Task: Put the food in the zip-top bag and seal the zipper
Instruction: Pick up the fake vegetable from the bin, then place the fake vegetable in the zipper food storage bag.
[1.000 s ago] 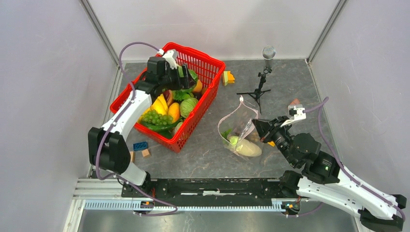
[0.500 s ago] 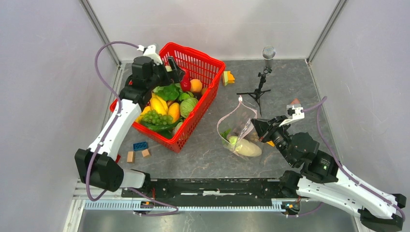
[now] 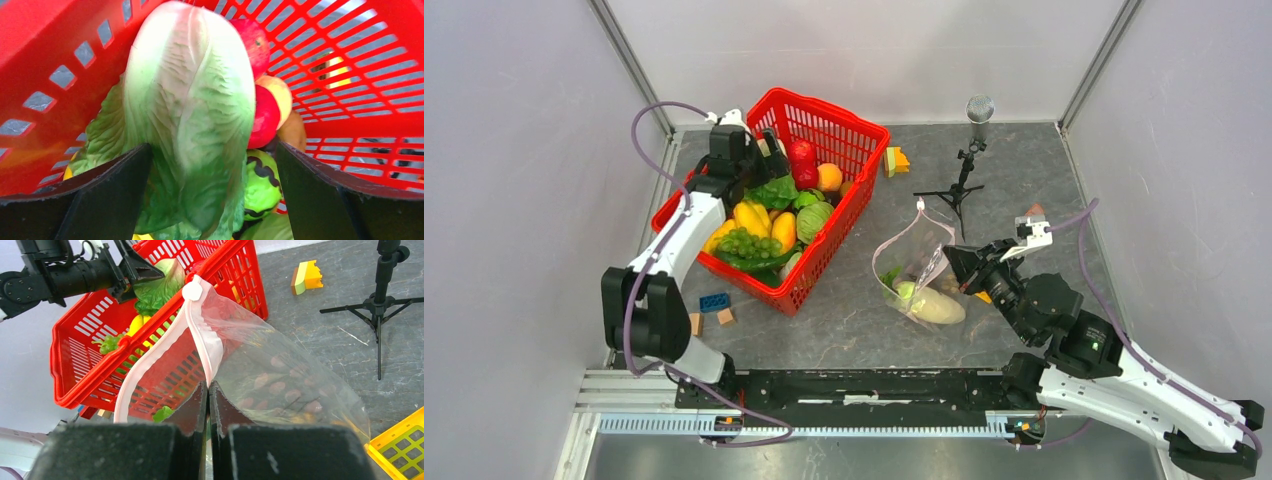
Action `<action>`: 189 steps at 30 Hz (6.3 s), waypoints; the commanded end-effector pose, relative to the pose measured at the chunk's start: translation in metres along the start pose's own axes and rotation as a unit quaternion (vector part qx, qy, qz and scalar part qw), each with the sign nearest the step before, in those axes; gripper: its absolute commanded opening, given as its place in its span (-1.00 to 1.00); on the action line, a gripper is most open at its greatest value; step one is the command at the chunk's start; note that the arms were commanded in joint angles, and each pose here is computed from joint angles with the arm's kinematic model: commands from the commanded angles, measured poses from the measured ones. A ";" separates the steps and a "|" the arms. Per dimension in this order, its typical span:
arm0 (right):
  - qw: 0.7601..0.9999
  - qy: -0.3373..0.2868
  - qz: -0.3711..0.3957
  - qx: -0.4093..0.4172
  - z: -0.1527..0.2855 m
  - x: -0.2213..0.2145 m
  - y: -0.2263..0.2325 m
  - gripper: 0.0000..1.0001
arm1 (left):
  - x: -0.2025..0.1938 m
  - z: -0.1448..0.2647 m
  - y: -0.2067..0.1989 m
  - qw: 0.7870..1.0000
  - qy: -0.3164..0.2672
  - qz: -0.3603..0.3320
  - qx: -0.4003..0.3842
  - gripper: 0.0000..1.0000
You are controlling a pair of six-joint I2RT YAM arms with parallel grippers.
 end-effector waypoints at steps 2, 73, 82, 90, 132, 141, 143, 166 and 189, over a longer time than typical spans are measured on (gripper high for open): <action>1.000 -0.010 0.006 0.003 -0.003 0.006 0.004 -0.90 | -0.012 -0.022 0.008 0.998 0.036 -0.045 0.013 1.00; 0.999 0.002 0.022 0.048 -0.023 -0.012 0.018 -0.91 | -0.038 0.256 -0.100 0.841 0.144 -0.332 -0.403 -0.95; 0.997 0.026 0.030 0.070 -0.043 -0.024 0.034 -0.95 | -0.052 0.257 -0.112 0.846 0.181 -0.331 -0.378 -0.95; 0.994 0.037 0.045 0.092 -0.044 -0.028 0.038 -0.94 | -0.071 0.243 -0.127 0.842 0.237 -0.362 -0.321 -0.96; 0.973 0.060 0.090 0.204 -0.023 -0.025 0.048 -0.91 | -0.112 0.196 -0.176 0.799 0.270 -0.484 -0.233 -0.91; 0.987 0.081 0.085 0.106 -0.032 -0.039 0.028 -0.92 | -0.126 0.205 -0.192 0.748 0.275 -0.540 -0.271 -0.94; 0.993 0.069 0.071 0.068 -0.033 -0.039 0.019 -0.92 | -0.119 0.212 -0.193 0.759 0.254 -0.527 -0.284 -0.93; 0.978 0.071 0.051 0.191 -0.029 -0.042 0.043 -0.93 | -0.113 0.189 -0.229 0.820 0.204 -0.475 -0.247 -0.80; 0.999 -0.009 -0.009 0.030 -0.016 -0.032 -0.006 -0.92 | -0.101 0.223 -0.206 0.844 0.110 -0.384 -0.357 1.00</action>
Point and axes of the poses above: each gripper's point midway between its finger pads, its own z axis back along the fingers, its own y axis along the line the jaws close on, x = y × z, the point moved 8 cm from there along z, back along the fingers, and after that the axes turned 5 degrees about -z, right-handed, at the moved point
